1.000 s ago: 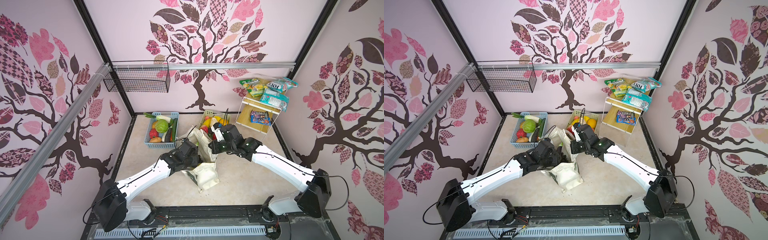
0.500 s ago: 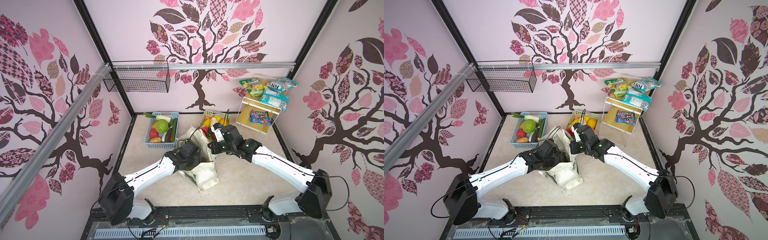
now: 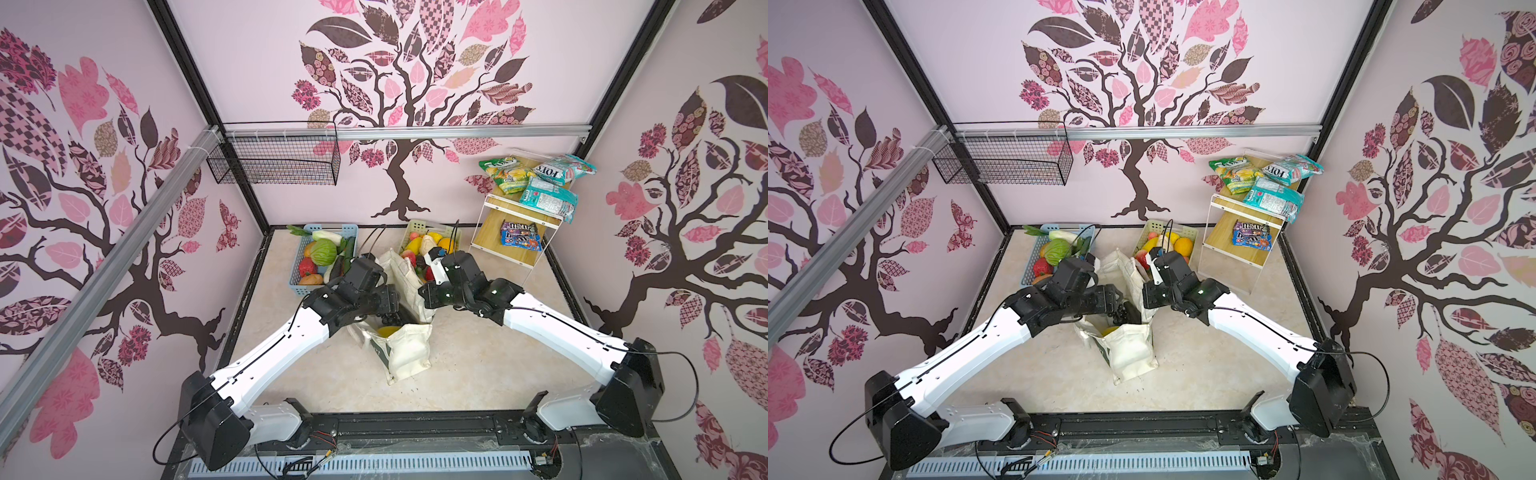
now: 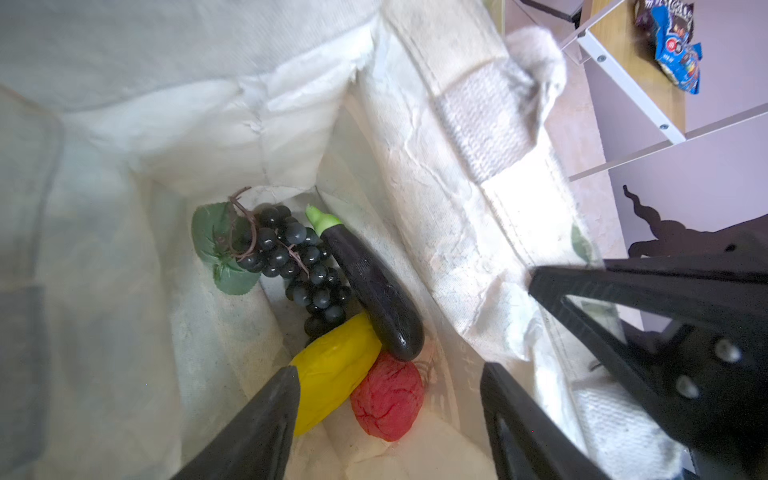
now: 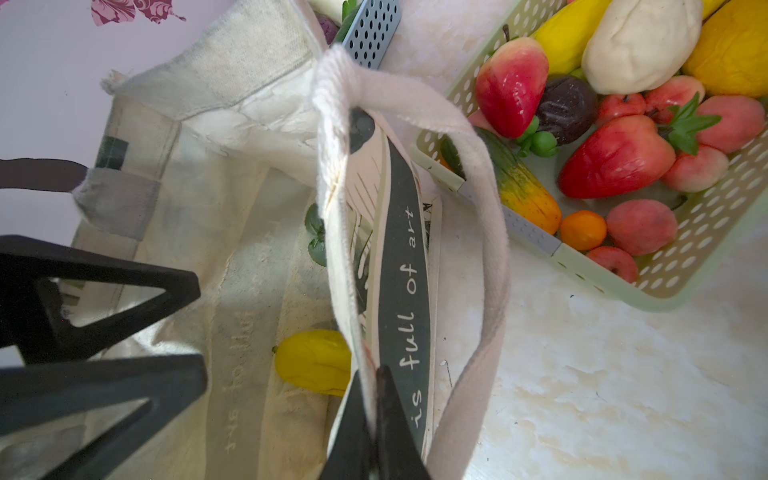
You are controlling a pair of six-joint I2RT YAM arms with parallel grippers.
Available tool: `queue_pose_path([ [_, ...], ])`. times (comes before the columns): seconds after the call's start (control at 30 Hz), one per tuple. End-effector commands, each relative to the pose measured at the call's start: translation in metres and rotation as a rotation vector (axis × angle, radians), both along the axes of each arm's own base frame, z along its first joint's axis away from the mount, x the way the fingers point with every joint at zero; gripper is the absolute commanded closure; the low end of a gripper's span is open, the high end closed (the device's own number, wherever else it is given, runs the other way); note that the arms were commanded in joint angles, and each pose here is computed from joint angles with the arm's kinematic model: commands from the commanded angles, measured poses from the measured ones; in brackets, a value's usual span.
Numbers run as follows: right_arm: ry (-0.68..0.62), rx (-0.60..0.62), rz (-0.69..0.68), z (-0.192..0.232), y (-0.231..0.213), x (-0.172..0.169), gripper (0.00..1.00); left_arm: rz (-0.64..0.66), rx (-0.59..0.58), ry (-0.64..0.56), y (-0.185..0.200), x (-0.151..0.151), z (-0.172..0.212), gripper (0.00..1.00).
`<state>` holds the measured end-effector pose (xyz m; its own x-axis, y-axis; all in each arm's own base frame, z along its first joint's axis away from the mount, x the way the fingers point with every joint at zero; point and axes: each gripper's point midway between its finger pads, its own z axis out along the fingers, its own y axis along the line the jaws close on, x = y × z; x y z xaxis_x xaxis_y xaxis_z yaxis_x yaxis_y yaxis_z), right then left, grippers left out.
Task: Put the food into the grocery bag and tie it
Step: 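Lower the eggplant into the bag and open the left gripper, then move the left gripper back over the blue basket above the green cabbage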
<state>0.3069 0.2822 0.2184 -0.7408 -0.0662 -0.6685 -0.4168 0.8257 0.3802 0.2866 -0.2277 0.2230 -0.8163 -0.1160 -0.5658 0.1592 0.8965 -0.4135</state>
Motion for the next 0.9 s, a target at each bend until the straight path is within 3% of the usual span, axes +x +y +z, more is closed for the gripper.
queue_pose_path([
  [0.0,-0.037,0.019,-0.027,0.021,-0.009,0.000,1.00,-0.019,-0.043,-0.057,0.004,0.003,0.033,0.28],
  [0.1,-0.045,0.021,-0.028,0.026,-0.010,-0.001,1.00,0.043,-0.016,-0.121,0.021,0.013,0.051,0.28],
  [0.3,-0.052,0.017,-0.030,0.030,-0.012,-0.001,1.00,0.203,0.153,-0.226,0.068,0.042,0.075,0.28],
  [0.6,-0.065,0.009,-0.022,0.036,-0.014,-0.003,1.00,0.412,0.275,-0.240,0.133,0.092,0.067,0.26],
  [0.87,-0.064,0.009,-0.014,0.035,-0.011,-0.001,1.00,0.524,0.365,-0.192,0.178,0.138,0.039,0.18],
])
